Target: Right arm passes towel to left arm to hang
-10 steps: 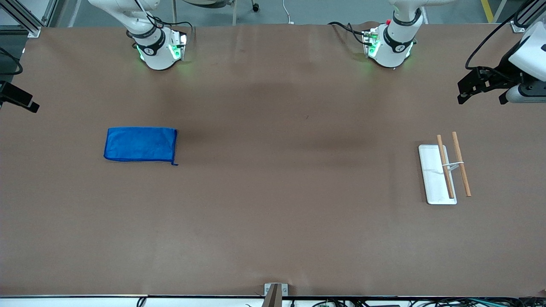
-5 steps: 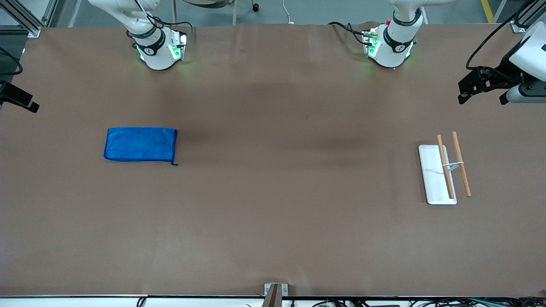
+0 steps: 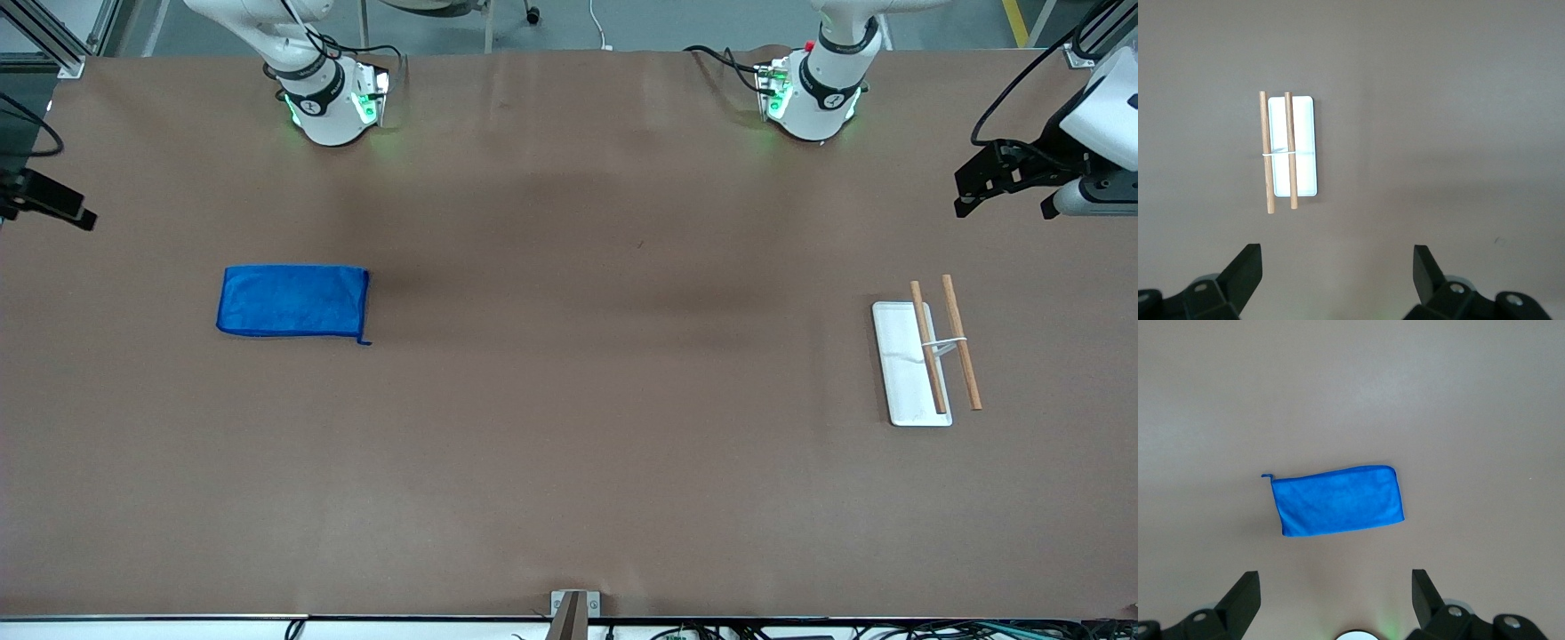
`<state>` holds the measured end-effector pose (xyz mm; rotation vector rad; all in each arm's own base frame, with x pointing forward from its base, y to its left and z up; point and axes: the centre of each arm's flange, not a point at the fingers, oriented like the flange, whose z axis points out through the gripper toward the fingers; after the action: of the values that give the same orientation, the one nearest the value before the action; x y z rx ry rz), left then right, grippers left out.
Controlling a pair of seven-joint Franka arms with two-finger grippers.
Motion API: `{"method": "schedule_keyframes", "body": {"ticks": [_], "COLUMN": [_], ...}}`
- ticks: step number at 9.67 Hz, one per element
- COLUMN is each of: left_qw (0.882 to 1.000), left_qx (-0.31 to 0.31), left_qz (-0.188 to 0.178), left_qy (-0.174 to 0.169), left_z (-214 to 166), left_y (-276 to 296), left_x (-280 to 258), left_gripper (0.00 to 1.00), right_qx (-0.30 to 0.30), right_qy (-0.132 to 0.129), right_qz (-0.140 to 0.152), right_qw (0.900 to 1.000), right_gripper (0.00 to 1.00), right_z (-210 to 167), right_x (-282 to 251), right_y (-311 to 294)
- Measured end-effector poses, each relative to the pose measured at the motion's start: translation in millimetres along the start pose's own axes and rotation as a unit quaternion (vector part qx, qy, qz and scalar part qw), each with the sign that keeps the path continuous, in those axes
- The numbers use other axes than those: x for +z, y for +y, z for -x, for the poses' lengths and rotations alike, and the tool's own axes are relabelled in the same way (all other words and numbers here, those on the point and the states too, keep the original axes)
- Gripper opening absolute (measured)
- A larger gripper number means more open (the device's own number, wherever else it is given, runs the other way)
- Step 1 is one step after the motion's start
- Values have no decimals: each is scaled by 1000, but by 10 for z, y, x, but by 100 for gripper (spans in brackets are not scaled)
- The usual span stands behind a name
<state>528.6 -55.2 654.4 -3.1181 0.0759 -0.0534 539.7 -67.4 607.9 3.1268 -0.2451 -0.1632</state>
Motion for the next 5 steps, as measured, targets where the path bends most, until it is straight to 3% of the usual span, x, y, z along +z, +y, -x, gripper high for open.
{"method": "schedule_keyframes", "body": {"ticks": [2, 5], "left_qw": [1000, 1000], "left_qx": [0, 2], "left_qz": [0, 0], "left_qy": [0, -1], "left_z": [-4, -7], "left_y": [0, 11], "left_x": [5, 11], "left_gripper": [100, 100], "right_qx": [-2, -8], "right_qy": [-8, 10], "right_qz": [1, 1], "right_qw": [1000, 1000], "right_gripper": [100, 100], "right_z": [-186, -157], "right_x": [819, 2119], "right_y": [-11, -33]}}
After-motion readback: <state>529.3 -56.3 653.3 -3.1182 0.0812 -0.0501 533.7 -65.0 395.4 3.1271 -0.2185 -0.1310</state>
